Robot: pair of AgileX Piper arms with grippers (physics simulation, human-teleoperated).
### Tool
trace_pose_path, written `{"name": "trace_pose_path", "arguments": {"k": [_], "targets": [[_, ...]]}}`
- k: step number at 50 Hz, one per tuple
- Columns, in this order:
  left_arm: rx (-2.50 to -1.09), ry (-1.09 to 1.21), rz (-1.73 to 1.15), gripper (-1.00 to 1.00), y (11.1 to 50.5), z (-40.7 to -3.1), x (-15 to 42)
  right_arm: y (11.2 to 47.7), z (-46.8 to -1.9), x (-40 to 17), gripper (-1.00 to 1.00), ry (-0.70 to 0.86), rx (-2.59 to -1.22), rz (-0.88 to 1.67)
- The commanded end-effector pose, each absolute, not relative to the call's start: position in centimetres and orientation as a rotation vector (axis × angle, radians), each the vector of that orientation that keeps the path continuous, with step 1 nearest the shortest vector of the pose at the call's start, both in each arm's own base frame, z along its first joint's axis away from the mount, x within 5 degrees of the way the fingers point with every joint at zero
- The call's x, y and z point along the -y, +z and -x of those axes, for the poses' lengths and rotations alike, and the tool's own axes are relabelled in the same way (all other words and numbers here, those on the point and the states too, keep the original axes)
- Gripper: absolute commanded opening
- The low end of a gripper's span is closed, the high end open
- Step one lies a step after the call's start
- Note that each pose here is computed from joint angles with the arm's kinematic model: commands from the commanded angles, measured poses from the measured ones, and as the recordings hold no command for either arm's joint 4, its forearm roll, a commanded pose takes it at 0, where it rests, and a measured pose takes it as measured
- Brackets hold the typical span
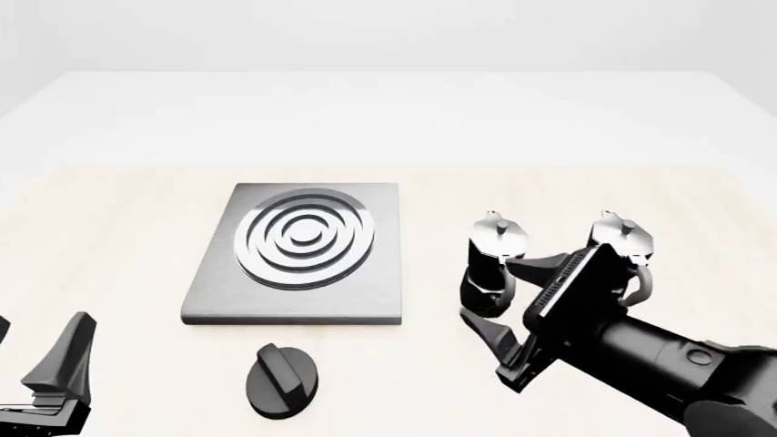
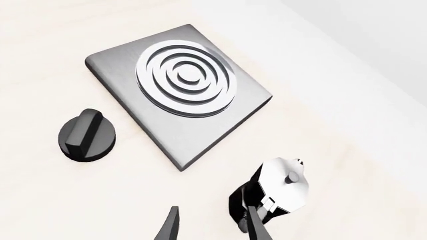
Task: Turn off the stove.
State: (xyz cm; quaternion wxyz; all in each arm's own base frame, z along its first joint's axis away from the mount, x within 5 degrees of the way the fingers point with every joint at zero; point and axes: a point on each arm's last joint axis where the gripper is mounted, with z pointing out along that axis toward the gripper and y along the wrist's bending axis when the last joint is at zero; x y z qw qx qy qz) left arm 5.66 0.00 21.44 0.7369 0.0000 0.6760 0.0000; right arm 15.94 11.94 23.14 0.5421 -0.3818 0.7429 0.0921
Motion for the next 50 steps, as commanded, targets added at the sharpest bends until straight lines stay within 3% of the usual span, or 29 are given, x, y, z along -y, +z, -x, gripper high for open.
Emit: {"name": "trace_pose_path", "arguments": {"k": [1,36,50], "targets": [[-1.485,0.0,0.0,1.0,21.4,-5.7,0.0,21.0,-17.5,-15.2,1.0,0.285,-1.796,0.957],[-1.485,0.0,0.0,1.0,21.4,-5.7,0.0,14.0,-20.8,-24.3,1.0,0.404,-1.869,1.07],[-1.485,0.0,0.0,1.0,21.4,-5.7,0.0,13.7,-19.6,-29.1,1.0,0.511,-1.876,1.114]]}}
